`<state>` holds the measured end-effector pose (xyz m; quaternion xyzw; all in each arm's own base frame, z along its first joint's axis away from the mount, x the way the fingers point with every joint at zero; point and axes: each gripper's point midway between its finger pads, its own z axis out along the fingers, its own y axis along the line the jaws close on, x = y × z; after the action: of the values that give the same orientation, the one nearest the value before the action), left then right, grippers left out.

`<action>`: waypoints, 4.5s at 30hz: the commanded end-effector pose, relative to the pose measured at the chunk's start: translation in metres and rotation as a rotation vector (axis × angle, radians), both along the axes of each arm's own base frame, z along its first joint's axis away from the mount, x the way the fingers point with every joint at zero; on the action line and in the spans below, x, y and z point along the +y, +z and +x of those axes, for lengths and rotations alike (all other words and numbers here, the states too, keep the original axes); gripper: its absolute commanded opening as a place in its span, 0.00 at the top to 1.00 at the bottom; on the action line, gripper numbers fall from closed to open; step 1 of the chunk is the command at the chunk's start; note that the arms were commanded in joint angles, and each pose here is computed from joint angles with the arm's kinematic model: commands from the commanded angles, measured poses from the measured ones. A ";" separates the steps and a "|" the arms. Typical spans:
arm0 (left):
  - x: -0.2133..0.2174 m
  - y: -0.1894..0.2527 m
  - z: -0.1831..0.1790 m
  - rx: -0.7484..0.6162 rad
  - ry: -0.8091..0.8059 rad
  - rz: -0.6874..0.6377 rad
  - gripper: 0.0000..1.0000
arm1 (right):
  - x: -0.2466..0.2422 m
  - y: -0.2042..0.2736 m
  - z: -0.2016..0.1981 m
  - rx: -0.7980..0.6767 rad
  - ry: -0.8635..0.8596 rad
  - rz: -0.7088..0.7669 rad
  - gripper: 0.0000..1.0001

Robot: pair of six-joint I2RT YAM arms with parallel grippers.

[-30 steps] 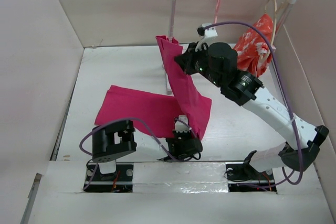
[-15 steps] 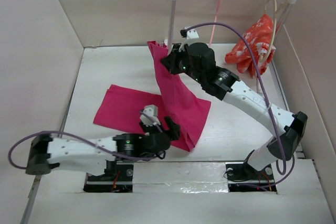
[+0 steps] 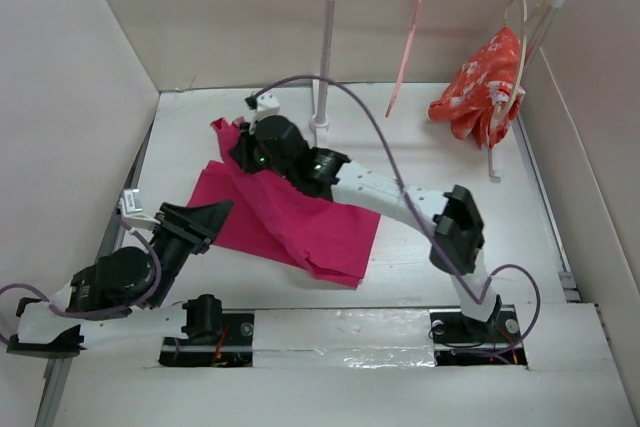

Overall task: Place the trousers on the hanger
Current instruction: Fold the trousers at the center of the board, then pick up the hanger from the clothesline.

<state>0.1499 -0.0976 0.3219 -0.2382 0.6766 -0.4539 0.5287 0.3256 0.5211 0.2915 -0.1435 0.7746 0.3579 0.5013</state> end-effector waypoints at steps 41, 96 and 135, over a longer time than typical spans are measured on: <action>-0.103 -0.166 0.147 0.242 0.102 0.501 0.50 | -0.245 -0.254 -0.153 0.514 -0.131 0.096 0.54; -0.151 -0.190 0.088 0.106 -0.124 0.566 0.66 | -0.347 -0.120 0.062 0.159 -0.548 0.035 0.75; -0.175 -0.115 0.094 -0.144 -0.168 0.618 0.70 | -0.363 0.108 0.128 -0.219 -0.792 -0.060 1.00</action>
<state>0.2437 -0.2703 0.1910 0.0322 0.7777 -0.2634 0.5698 0.4626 0.1656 0.3442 0.1177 0.7762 0.0702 0.6155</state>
